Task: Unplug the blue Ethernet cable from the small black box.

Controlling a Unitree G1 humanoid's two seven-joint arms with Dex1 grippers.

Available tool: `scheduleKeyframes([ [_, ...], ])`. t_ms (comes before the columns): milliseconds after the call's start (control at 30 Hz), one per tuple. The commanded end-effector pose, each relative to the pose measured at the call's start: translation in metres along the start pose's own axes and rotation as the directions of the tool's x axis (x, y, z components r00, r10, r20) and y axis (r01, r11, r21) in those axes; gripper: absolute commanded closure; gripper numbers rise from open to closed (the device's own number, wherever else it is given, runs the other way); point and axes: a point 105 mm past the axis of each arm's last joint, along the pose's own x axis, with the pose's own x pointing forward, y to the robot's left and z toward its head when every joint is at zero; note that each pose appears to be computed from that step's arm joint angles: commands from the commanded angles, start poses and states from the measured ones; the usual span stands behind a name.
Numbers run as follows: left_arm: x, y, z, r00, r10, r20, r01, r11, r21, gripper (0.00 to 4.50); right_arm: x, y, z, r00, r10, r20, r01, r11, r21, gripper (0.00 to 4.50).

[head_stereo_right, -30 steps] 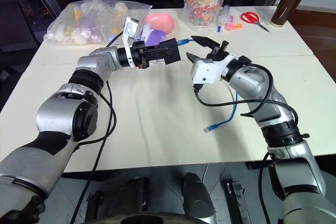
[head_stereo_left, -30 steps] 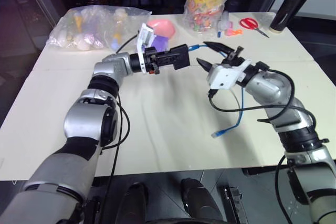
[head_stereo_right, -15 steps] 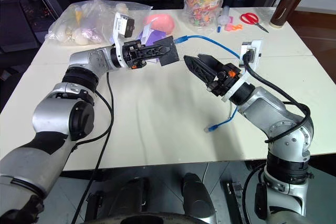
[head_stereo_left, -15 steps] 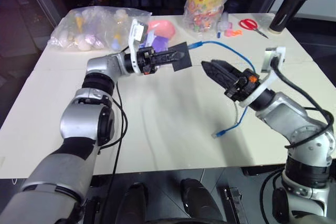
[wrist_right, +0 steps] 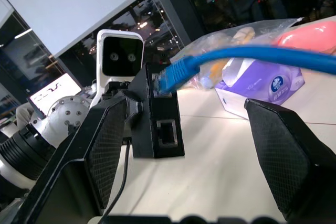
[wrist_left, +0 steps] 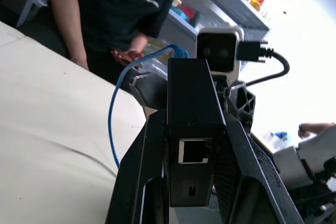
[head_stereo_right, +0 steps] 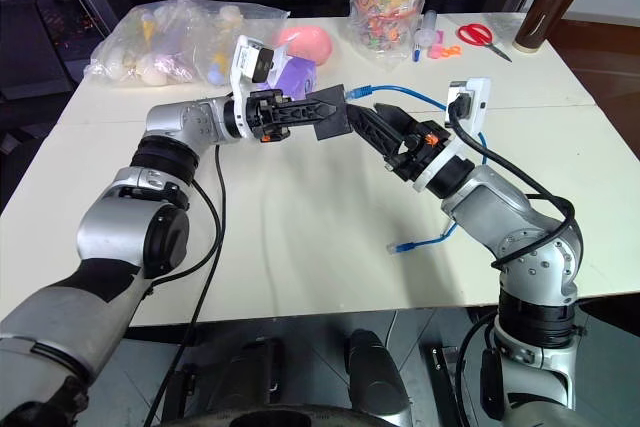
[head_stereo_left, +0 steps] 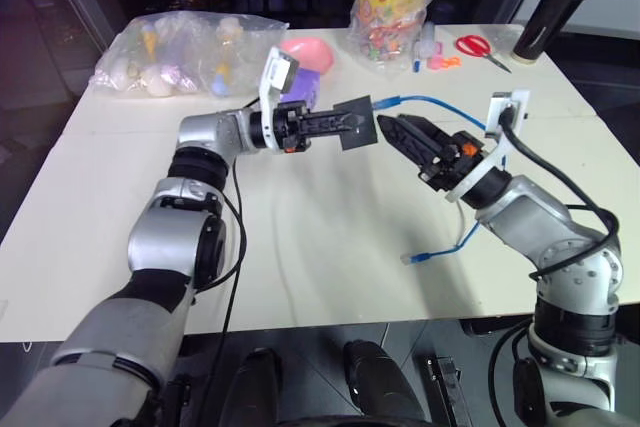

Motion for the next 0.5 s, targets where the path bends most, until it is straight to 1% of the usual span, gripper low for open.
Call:
scheduleKeyframes([
  [33, 0.0039, -0.0078, 0.0077, 0.999, -0.041, 0.009, 0.040, 0.999, 0.031, 3.99, 0.0033, 0.0101, 0.0110, 0.998, 0.034, 0.051, -0.033, 0.999, -0.023, 0.80],
  [500, 0.0065, -0.0110, 0.0032, 0.998, -0.059, 0.005, 0.059, 0.998, 0.013, 3.99, 0.0093, 0.0135, 0.0131, 0.996, 0.055, 0.074, -0.055, 0.998, -0.002, 0.80],
])
